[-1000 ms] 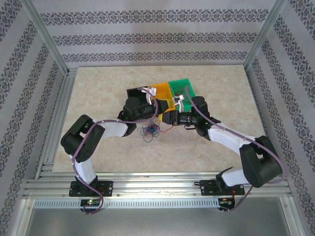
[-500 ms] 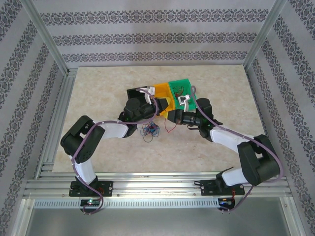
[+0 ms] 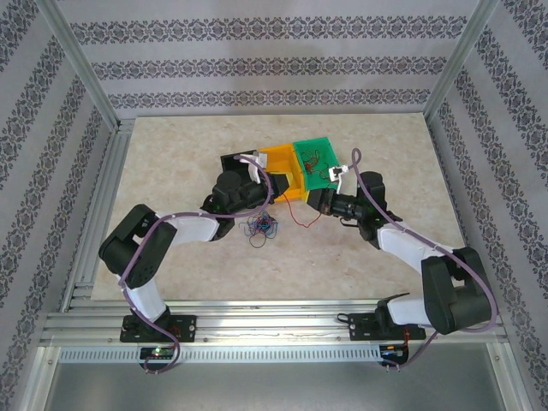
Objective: Untangle the cables
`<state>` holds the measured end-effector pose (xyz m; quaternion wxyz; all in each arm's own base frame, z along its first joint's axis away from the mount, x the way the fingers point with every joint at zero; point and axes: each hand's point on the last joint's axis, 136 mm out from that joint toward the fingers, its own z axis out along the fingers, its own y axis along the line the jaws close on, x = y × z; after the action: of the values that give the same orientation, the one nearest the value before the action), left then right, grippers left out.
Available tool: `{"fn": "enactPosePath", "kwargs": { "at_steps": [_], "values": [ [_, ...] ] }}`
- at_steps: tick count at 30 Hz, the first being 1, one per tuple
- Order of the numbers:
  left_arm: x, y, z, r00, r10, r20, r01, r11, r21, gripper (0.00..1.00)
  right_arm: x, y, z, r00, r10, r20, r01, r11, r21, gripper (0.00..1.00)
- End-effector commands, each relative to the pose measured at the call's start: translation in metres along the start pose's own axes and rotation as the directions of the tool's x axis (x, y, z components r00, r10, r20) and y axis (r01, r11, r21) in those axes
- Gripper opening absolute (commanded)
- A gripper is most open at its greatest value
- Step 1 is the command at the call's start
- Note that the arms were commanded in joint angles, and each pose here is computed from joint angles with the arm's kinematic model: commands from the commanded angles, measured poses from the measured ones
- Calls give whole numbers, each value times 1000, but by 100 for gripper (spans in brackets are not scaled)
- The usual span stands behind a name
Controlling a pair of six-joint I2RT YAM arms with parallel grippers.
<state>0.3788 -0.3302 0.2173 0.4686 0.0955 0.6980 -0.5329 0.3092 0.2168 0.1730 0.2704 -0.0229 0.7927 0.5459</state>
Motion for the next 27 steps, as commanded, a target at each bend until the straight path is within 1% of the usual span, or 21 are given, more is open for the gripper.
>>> {"fn": "enactPosePath", "kwargs": {
  "at_steps": [1, 5, 6, 8, 9, 10, 12, 16, 20, 22, 24, 25, 27],
  "values": [
    [-9, -15, 4, 1000, 3, 24, -5, 997, 75, 0, 11, 17, 11, 996, -42, -81, 37, 998, -55, 0],
    [-16, -21, 7, 999, 17, 35, -20, 995, 98, 0, 31, 36, 20, 984, -73, -162, 52, 990, -133, 0],
    [-16, -23, 8, 999, 25, 26, -28, 994, 106, 0, 35, 39, 20, 981, -78, -177, 53, 988, -143, 4],
    [-16, -26, 10, 1000, 26, 15, -27, 992, 125, 0, 38, 40, 21, 980, -77, -183, 52, 989, -137, 28],
    [-16, -28, 10, 1000, 21, 15, -23, 990, 140, 0, 39, 38, 22, 981, -75, -179, 53, 991, -125, 37],
    [-16, -30, 11, 1000, 12, 13, -14, 988, 151, 0, 39, 35, 22, 982, -73, -174, 54, 993, -108, 42],
    [-16, -34, 12, 1000, -2, 13, 0, 985, 175, 0, 38, 32, 23, 983, -79, -163, 64, 993, -94, 45],
    [-13, -37, 15, 1000, 1, -2, 0, 983, 183, 0, 38, 40, 29, 981, -93, -170, 72, 989, -125, 44],
    [-9, -37, 19, 1000, -3, -10, 5, 983, 184, 0, 40, 52, 37, 973, -132, -190, 103, 983, -153, 40],
    [-9, -36, 21, 1000, -8, -7, 9, 983, 186, 0, 42, 58, 43, 968, -146, -205, 110, 978, -176, 35],
    [-12, -34, 23, 1000, -20, 9, 18, 982, 186, 0, 43, 65, 48, 962, -164, -219, 120, 972, -202, 27],
    [-13, -34, 25, 1000, -24, 16, 21, 982, 186, 0, 43, 67, 49, 960, -169, -221, 123, 970, -209, 22],
    [-15, -33, 29, 999, -40, 26, 34, 980, 194, 0, 43, 70, 48, 959, -180, -217, 132, 967, -219, 10]
  ]
}}
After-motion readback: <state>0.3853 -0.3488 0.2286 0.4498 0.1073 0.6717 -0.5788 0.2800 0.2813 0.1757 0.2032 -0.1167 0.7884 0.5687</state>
